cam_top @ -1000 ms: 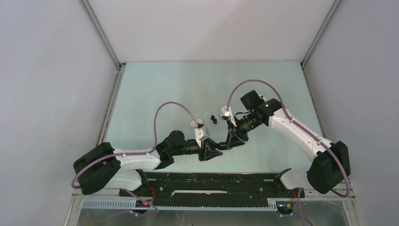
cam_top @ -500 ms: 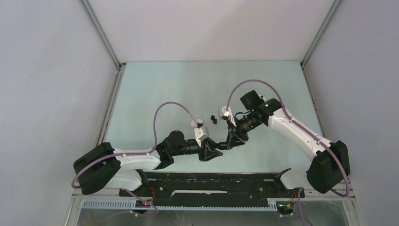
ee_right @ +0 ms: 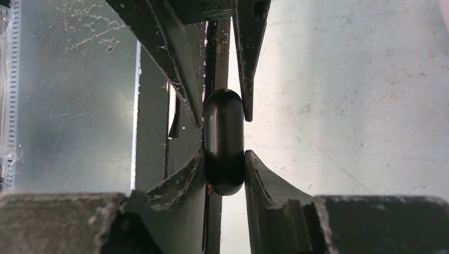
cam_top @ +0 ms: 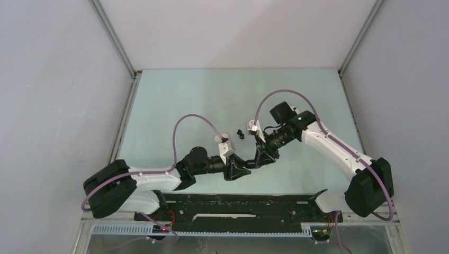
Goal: Insert the wireless bluetooth earbuds into the charging case
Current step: Open the charging case, then pick up the earbud from the center of the board, then place the earbud in the charging case.
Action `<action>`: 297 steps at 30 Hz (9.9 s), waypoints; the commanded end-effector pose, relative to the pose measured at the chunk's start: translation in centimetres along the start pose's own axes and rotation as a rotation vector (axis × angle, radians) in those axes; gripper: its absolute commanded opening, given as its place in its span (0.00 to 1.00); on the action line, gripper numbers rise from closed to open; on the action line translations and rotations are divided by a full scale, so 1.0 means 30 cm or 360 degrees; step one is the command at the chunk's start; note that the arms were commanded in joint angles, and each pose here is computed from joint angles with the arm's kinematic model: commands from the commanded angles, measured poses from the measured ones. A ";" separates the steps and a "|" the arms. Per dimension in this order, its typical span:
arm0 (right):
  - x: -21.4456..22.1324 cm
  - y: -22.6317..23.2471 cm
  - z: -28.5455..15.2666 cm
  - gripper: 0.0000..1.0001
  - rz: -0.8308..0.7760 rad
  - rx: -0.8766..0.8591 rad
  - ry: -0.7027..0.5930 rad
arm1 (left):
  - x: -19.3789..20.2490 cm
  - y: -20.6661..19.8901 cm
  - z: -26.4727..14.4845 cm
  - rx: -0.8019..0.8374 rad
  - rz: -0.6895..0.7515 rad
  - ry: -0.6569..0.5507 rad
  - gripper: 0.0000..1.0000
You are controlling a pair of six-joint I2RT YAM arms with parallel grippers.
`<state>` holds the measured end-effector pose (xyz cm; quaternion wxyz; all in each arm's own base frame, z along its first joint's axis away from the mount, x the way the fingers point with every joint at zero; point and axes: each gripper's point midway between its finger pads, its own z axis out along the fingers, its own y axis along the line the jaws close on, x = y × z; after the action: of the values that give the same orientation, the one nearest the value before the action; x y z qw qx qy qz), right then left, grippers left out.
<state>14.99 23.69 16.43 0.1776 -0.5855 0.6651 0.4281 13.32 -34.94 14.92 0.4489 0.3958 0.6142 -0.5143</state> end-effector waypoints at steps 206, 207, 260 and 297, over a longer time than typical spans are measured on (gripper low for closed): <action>0.070 -0.826 0.176 0.19 0.0484 0.0562 0.0464 | -0.046 0.166 -0.340 -0.0638 -0.0008 -0.0397 0.00; 0.076 -0.824 0.175 0.19 0.0490 0.0561 0.0468 | -0.047 0.164 -0.340 -0.0634 -0.0007 -0.0397 0.00; 0.093 -0.826 0.103 0.03 0.0684 0.0778 0.0504 | -0.033 0.167 -0.340 -0.0639 -0.0022 -0.0371 0.00; -0.228 -0.056 0.136 0.00 -0.0297 0.0070 0.0485 | 0.025 0.089 -0.274 -0.0328 0.0200 -0.0219 0.01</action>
<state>17.47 29.45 16.59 0.1144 -0.7179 0.6340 0.2638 14.98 -26.03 12.89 0.5408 0.3270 0.6399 -0.4372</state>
